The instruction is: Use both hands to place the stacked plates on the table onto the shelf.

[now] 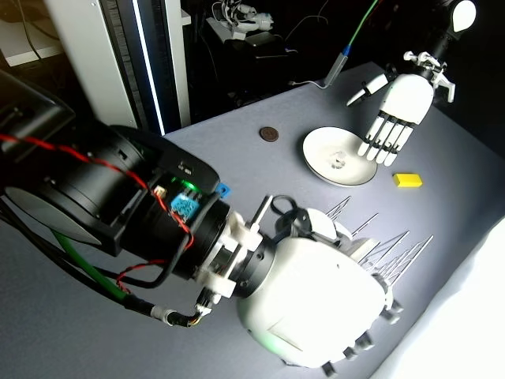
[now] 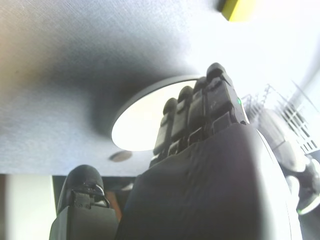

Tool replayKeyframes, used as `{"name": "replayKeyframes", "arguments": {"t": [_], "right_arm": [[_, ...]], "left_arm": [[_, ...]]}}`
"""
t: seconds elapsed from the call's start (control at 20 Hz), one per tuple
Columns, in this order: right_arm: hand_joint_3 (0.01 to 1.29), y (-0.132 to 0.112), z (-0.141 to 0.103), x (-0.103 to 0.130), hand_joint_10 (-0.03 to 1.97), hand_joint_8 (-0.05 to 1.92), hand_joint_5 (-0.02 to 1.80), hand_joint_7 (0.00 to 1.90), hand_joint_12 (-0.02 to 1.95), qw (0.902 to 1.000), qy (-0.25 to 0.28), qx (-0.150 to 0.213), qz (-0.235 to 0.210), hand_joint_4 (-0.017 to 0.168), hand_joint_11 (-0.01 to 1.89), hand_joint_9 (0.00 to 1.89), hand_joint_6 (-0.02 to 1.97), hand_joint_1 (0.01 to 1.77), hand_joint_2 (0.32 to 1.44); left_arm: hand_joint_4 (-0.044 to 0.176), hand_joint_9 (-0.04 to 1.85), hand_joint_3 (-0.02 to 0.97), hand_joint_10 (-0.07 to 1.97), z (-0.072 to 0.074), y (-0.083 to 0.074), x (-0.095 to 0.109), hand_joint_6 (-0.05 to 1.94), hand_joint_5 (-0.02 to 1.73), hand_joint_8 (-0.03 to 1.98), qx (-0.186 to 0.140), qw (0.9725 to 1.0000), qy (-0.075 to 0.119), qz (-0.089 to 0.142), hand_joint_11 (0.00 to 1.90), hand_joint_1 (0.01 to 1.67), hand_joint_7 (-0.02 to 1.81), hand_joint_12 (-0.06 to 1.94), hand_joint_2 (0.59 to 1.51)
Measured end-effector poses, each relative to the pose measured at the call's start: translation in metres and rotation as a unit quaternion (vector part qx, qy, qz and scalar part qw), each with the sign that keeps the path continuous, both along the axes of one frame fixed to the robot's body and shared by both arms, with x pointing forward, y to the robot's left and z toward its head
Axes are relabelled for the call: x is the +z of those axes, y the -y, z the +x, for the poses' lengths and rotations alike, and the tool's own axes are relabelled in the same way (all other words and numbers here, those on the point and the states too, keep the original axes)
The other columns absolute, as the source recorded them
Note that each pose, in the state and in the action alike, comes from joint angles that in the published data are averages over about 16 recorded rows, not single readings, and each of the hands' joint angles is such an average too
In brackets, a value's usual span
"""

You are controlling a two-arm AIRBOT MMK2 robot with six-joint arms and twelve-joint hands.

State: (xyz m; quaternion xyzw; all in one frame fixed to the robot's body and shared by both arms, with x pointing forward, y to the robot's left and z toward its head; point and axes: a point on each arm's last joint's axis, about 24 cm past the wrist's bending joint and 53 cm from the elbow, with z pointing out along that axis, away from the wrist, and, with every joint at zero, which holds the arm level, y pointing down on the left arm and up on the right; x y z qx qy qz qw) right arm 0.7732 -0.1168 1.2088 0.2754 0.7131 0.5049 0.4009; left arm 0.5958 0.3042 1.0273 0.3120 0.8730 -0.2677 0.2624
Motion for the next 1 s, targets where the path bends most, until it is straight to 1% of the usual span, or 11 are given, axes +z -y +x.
{"name": "replayKeyframes", "arguments": {"t": [0.1,0.2,0.35,0.5,0.65,0.8,1.0], "right_arm": [[0.01,-0.007,-0.005,0.014,0.02,0.01,0.78,0.88,1.11,0.9989,0.034,0.015,-0.026,-0.003,0.49,0.93,0.08,1.05,1.08],[0.01,-0.017,-0.012,0.029,0.02,0.01,0.73,0.8,1.12,0.9952,0.073,0.033,-0.056,-0.003,0.41,0.85,0.07,1.03,1.09],[0.01,-0.037,-0.029,0.048,0.01,0.01,0.63,0.67,1.09,0.9835,0.132,0.066,-0.104,-0.003,0.28,0.71,0.05,0.99,1.11],[0.01,-0.064,-0.052,0.059,0.01,0.01,0.51,0.53,0.95,0.9645,0.189,0.103,-0.153,-0.003,0.17,0.55,0.04,0.91,1.13],[0.01,-0.094,-0.082,0.061,0.01,0.01,0.38,0.38,0.73,0.9403,0.237,0.146,-0.195,-0.002,0.08,0.38,0.03,0.8,1.15],[0.01,-0.124,-0.112,0.053,0.01,0.01,0.26,0.25,0.52,0.9176,0.269,0.189,-0.223,0.0,0.02,0.24,0.03,0.7,1.17],[0.01,-0.157,-0.148,0.031,0.01,0.01,0.16,0.14,0.24,0.8929,0.291,0.24,-0.246,0.002,0.02,0.12,0.03,0.59,1.17]], "left_arm": [[0.005,-0.02,0.022,-0.02,0.0,0.0,-0.001,0.0,0.01,-0.01,0.001,1.0,0.0,0.0,0.02,0.02,0.02,-0.01,1.084],[0.005,-0.02,0.022,-0.03,0.0,-0.001,-0.002,0.0,0.01,-0.01,0.002,1.0,-0.001,0.001,0.01,0.02,0.02,-0.01,1.085],[0.004,-0.02,0.022,-0.03,-0.001,-0.002,-0.005,0.0,0.02,-0.01,0.004,1.0,-0.004,0.004,0.02,0.02,0.02,-0.01,1.087],[0.004,-0.02,0.021,-0.03,-0.002,-0.004,-0.008,0.0,0.02,-0.01,0.005,0.9999,-0.006,0.008,0.02,0.02,0.02,-0.01,1.089],[0.004,-0.02,0.02,-0.03,-0.003,-0.006,-0.011,0.0,0.02,-0.01,0.006,0.9999,-0.009,0.013,0.02,0.02,0.02,-0.01,1.091],[0.004,-0.02,0.02,-0.03,-0.005,-0.008,-0.015,0.0,0.02,-0.01,0.006,0.9997,-0.012,0.019,0.02,0.02,0.01,-0.01,1.092],[0.003,-0.02,0.021,-0.03,-0.007,-0.011,-0.02,-0.01,0.01,-0.01,0.006,0.9995,-0.015,0.026,0.02,0.02,0.01,-0.01,1.092]]}}
